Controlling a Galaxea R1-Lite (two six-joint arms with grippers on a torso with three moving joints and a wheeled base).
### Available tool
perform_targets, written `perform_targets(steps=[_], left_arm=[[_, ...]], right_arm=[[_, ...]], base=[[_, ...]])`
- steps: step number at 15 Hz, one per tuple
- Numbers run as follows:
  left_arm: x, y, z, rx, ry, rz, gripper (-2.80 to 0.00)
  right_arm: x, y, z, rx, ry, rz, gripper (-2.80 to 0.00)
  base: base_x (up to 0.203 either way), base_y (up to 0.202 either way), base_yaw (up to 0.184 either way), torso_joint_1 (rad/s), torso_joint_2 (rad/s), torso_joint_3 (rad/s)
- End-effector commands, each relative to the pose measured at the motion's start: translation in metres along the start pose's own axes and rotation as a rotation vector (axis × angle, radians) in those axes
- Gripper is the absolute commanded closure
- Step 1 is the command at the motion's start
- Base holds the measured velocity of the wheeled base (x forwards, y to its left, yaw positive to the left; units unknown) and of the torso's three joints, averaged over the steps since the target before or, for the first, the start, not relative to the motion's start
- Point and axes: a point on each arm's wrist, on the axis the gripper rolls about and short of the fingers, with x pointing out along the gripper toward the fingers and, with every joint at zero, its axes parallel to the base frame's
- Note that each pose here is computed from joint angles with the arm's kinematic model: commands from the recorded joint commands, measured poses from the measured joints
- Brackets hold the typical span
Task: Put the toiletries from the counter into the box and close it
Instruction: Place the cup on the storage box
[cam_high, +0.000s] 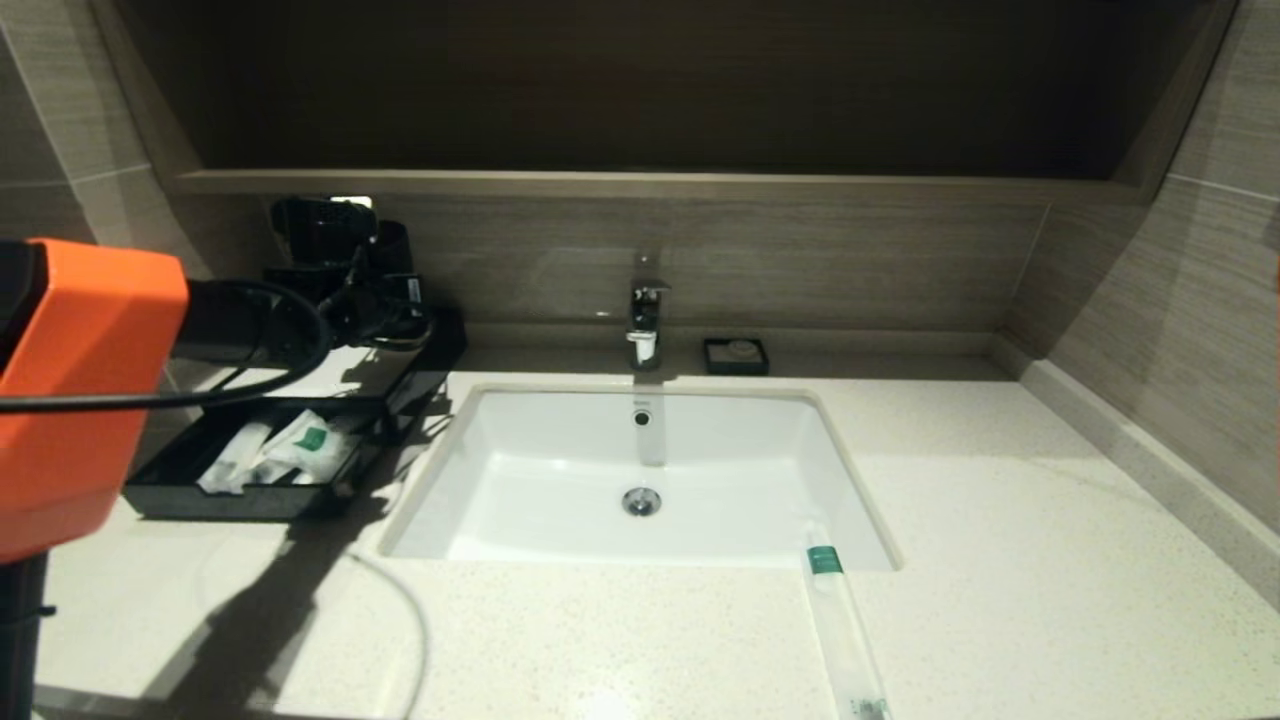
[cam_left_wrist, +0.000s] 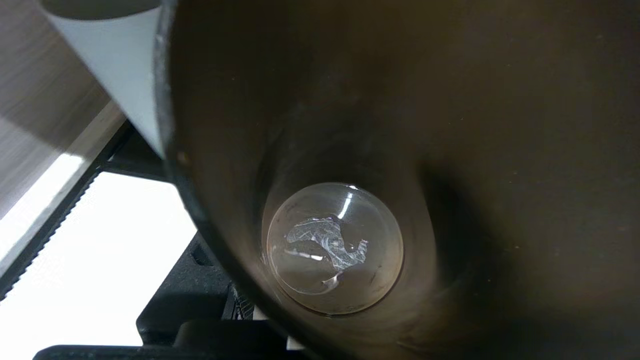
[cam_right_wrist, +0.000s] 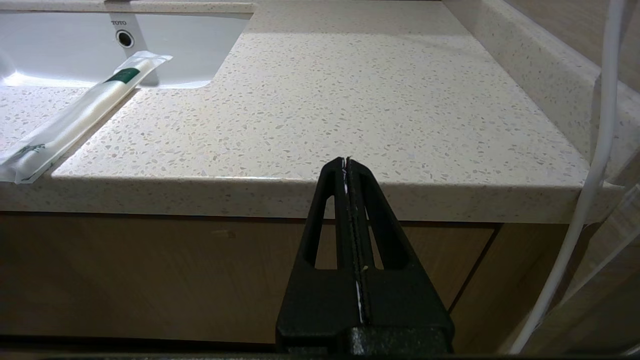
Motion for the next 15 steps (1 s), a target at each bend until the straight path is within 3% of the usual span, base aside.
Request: perform_targets(steps=[1, 15], left_arm=[[0.007, -0.002, -0.004, -0.003, 0.002, -0.003, 0.0], [0.028, -0.005, -0.01, -0.008, -0.015, -0.001, 0.0]], right_arm=[[0.0, 0.0, 0.0, -0.001, 0.0, 0.0, 0.0], [0.0, 0.0, 0.0, -0.001, 0.0, 0.0, 0.0]], base=[[0.0, 0.0, 0.0, 0.0, 0.0, 0.0], [0.0, 0.0, 0.0, 0.0, 0.0, 0.0]])
